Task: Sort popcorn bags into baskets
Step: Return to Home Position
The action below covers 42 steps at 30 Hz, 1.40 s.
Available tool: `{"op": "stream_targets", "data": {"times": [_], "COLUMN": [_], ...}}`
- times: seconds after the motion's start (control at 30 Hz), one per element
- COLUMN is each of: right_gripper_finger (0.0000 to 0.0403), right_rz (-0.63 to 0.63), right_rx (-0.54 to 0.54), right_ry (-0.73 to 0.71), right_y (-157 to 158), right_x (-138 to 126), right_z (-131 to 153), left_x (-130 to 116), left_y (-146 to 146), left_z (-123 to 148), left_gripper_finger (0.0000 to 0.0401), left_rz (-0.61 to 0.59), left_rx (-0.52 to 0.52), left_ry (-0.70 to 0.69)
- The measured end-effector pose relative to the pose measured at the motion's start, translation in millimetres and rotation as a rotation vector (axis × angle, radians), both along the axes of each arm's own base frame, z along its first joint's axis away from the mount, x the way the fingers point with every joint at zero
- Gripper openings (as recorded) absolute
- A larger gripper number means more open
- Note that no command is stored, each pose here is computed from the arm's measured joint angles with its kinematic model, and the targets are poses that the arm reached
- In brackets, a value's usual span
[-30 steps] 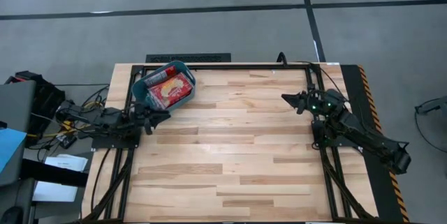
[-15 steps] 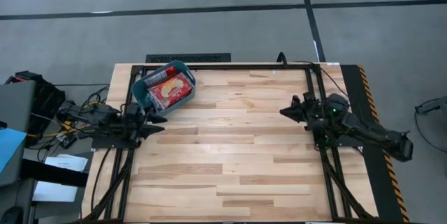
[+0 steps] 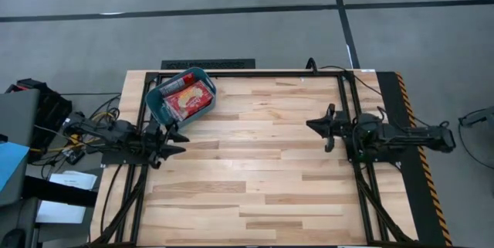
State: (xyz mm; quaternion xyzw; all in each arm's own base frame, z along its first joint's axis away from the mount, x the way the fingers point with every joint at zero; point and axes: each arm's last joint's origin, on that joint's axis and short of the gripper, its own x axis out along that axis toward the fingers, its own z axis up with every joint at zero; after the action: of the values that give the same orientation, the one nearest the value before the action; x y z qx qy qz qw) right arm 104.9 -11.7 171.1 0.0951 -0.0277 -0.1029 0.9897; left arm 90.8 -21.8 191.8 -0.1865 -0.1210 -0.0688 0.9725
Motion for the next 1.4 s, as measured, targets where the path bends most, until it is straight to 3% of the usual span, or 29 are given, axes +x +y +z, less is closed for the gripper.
{"op": "stream_targets", "data": {"times": [0.23,0.8,1.1,1.4], "right_gripper_finger": [0.0060,0.0060,0.0060,0.0060], "right_rz": [-0.040,-0.008,0.000,0.000], "right_rx": [-0.018,0.011,0.013,0.011], "right_ry": [0.110,0.119,0.129,0.130], "right_y": [-4.8,-6.8,-6.5,-6.5], "right_x": [-0.7,-1.1,-1.1,-1.0], "right_z": [-10.4,-12.1,-13.3,-13.4], "left_x": [0.4,2.6,3.6,3.5], "left_y": [0.7,1.5,1.1,1.1], "left_z": [-1.1,-11.7,-19.8,-19.7], "left_gripper_finger": [0.0183,0.0183,0.0183,0.0183], "left_rz": [0.044,0.097,0.054,0.054], "left_rx": [0.062,0.120,-0.059,-0.068], "left_ry": [0.006,0.112,0.226,0.230]}}
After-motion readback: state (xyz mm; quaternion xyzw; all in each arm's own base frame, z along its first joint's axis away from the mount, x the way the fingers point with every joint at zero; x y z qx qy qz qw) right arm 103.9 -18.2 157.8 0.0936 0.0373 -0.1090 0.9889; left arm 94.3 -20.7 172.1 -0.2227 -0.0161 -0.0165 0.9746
